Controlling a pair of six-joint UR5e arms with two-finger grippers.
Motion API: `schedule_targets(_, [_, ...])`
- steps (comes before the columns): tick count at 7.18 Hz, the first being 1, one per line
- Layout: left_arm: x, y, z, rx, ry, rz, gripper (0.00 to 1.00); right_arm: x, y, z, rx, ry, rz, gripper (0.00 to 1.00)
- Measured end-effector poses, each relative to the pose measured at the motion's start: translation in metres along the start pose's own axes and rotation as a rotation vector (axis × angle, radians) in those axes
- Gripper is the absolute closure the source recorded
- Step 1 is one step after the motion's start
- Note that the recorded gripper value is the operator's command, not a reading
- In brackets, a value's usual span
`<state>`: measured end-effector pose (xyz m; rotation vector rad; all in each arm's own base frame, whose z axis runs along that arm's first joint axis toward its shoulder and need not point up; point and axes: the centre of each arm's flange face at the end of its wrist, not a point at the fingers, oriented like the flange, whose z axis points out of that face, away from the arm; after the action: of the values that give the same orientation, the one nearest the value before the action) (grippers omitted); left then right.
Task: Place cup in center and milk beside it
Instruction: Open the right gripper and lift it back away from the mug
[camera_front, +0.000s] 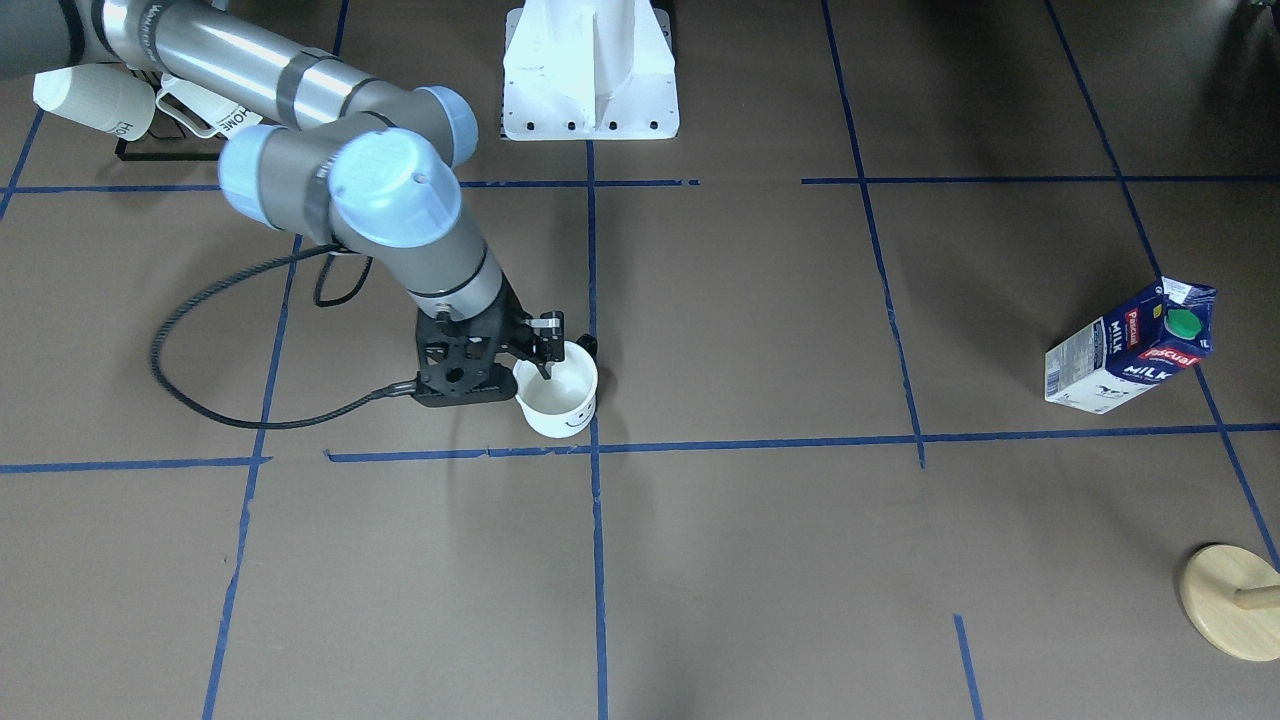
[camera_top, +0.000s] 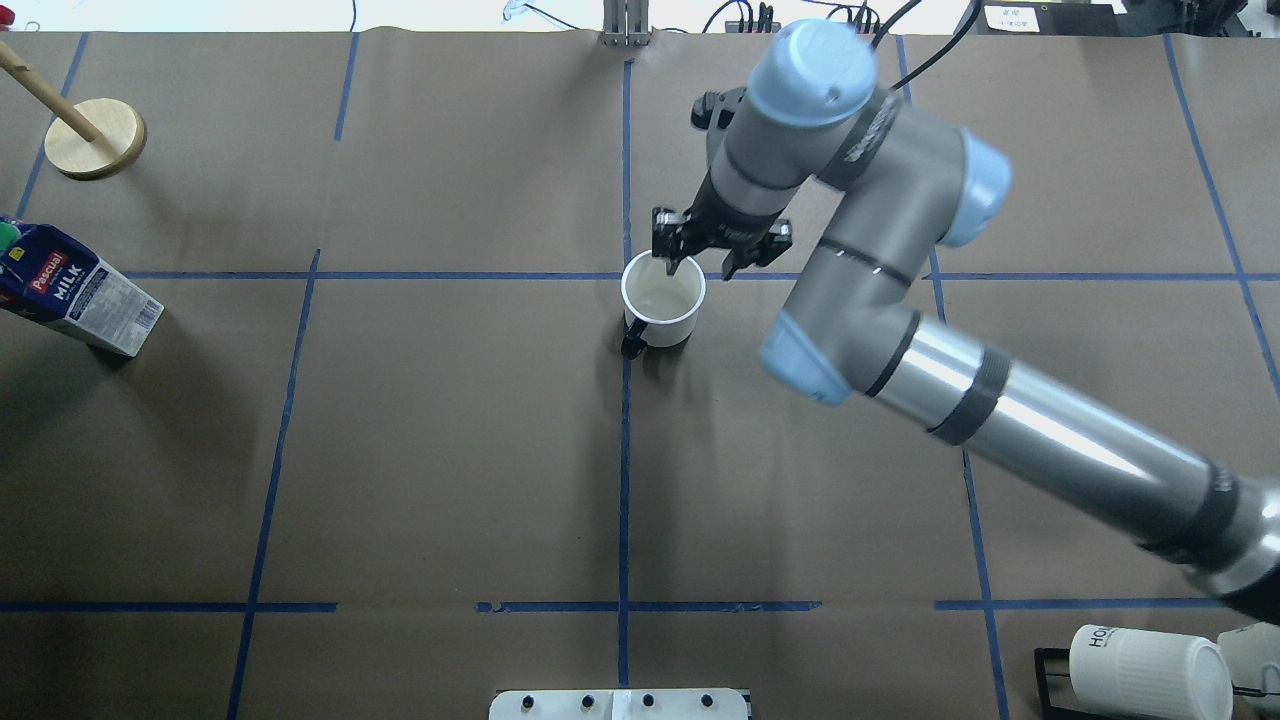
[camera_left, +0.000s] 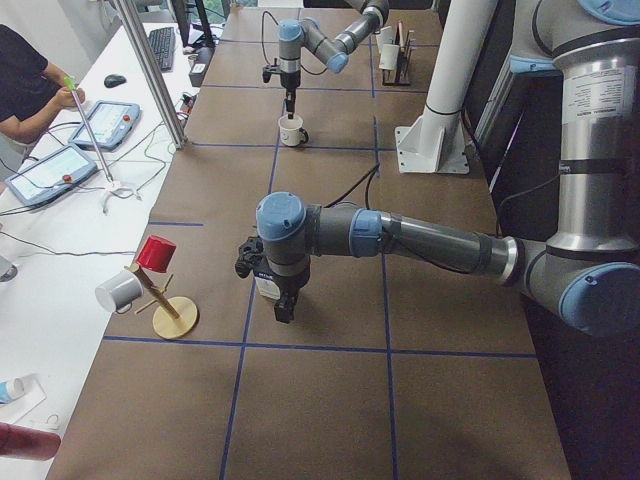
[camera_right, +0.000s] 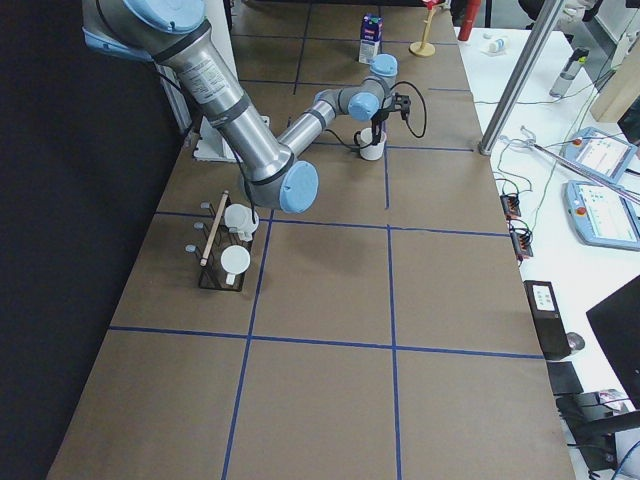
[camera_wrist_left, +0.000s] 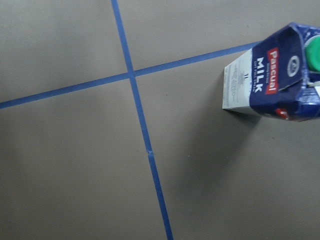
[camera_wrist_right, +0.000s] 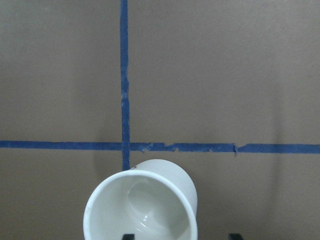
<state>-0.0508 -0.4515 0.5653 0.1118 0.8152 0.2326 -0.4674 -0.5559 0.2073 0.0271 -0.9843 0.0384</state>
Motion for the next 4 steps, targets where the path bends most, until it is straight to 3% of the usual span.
schedule_targets(2, [0.026,-0.012,-0.020,0.043,0.005,0.056,0.00,0.092,-0.018,-0.089,-0.001,-0.076,0.068,0.00])
schedule_targets(4, [0.050,-0.031,-0.023,0.057,0.012,0.068,0.00,0.202,-0.001,-0.126,0.022,-0.056,0.046,0.00])
